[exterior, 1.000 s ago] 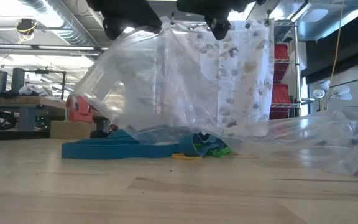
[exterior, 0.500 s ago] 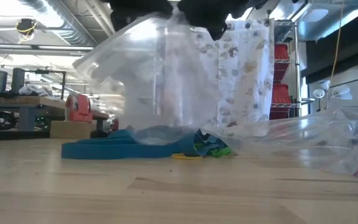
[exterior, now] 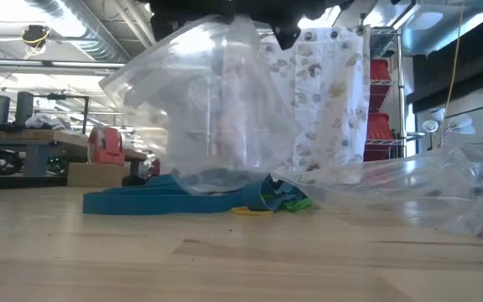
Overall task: Sort rubber bands
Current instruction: Open the transparent zip bag
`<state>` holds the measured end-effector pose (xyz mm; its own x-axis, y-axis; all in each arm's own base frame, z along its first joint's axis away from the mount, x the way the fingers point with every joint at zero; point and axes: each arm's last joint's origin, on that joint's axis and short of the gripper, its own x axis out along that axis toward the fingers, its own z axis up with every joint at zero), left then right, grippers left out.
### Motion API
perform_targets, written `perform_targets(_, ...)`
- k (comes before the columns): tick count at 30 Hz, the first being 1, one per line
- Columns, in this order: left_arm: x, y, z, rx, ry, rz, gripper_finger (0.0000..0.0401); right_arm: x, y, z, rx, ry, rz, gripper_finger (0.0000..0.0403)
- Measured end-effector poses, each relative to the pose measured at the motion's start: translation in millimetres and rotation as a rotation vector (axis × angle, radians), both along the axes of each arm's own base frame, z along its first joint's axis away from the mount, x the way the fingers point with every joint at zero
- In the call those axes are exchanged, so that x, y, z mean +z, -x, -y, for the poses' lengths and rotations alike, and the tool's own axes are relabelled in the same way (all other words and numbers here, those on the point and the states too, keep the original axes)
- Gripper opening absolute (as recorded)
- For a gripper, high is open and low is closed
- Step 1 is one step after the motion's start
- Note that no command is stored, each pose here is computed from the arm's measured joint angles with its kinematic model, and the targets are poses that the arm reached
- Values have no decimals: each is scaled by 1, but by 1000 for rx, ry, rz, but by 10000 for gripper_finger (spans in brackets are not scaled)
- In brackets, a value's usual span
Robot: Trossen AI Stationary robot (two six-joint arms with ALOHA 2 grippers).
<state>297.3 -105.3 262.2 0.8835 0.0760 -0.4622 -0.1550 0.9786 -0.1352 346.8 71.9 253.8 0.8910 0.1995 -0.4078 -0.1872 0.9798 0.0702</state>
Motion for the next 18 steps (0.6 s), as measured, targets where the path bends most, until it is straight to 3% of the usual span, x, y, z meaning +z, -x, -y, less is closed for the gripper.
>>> perform_targets(7, 0, 0, -1, 19, 8, -2, 26, -1, 1, -2, -59, 63, 0, 2)
perform_targets(18, -3, 2, -1, 59, 73, -31, 26, -1, 8, -20, -291, 341, 31, 0)
